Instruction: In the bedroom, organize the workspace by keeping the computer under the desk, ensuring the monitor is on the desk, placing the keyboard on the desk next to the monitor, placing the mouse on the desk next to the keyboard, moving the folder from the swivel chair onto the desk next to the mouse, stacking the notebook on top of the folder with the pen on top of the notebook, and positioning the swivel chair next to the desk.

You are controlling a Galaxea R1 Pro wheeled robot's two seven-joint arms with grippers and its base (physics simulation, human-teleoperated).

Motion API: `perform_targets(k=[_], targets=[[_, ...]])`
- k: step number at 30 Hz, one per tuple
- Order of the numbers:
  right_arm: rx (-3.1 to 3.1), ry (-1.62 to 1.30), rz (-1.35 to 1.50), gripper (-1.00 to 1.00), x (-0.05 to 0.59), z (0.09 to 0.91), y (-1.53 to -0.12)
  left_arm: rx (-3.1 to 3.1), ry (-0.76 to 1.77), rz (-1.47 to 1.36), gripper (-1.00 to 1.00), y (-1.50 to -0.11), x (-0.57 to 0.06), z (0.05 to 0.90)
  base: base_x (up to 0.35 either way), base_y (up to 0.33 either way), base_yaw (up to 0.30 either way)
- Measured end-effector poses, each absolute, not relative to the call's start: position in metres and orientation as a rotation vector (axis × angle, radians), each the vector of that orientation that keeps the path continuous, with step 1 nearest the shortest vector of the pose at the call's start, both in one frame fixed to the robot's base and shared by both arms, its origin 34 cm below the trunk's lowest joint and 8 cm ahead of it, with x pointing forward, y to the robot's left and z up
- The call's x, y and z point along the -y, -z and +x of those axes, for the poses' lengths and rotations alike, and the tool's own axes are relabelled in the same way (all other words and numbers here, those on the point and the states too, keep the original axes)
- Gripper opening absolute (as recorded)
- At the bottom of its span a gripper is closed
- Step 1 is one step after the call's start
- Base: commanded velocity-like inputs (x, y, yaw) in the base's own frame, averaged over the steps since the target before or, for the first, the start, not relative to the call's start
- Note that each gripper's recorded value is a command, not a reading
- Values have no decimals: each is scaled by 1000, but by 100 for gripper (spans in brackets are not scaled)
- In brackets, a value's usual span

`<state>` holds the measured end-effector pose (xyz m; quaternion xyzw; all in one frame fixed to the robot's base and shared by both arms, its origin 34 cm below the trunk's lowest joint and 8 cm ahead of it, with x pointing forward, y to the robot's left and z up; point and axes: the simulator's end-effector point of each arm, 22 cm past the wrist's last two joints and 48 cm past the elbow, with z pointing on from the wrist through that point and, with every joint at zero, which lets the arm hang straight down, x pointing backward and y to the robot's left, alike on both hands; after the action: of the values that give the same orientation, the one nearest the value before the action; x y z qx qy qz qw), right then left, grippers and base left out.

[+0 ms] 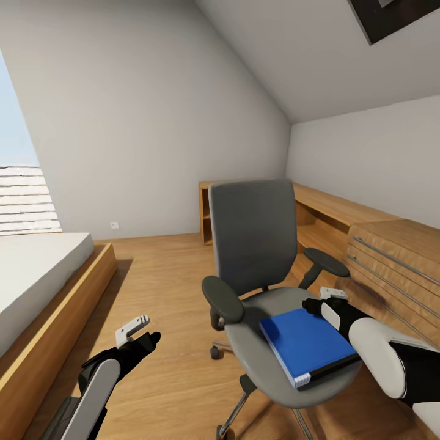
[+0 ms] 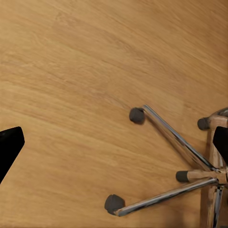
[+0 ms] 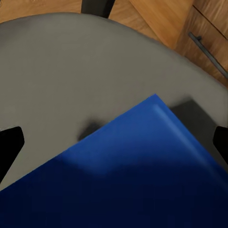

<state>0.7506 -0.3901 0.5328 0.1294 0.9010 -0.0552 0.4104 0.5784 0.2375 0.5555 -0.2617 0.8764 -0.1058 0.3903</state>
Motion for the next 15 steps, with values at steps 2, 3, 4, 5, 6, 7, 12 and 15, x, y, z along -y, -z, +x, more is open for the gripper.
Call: perform_targets(k=[2, 3, 4, 5, 6, 7, 12, 15], targets=[[-2263, 140, 326, 100, 390, 751, -533, -2227, 269, -665, 100, -553, -237, 578, 0, 0, 0], [-2263, 140, 325, 100, 390, 751, -533, -2227, 269, -665, 100, -553, -237, 578, 0, 0, 0], [-2263, 140, 324, 100, 390, 751, -533, -2227, 269, -664, 100, -553, -237, 578, 0, 0, 0], [-2263, 140, 324, 100, 390, 751, -533, -2227, 270, -664, 100, -553, -237, 578, 0, 0, 0], [-2263, 140, 325, 100, 390, 751, -533, -2227, 270, -664, 100, -553, -237, 578, 0, 0, 0], [-2263, 140, 324, 100, 390, 751, -533, -2227, 270, -664, 100, -553, -238, 578, 0, 0, 0], [-2263, 141, 324, 100, 390, 751, -532, -2226, 270, -666, 100, -553, -238, 578, 0, 0, 0], [-2264, 141, 323, 100, 390, 751, -532, -2225, 270, -667, 100, -554, -238, 578, 0, 0, 0]])
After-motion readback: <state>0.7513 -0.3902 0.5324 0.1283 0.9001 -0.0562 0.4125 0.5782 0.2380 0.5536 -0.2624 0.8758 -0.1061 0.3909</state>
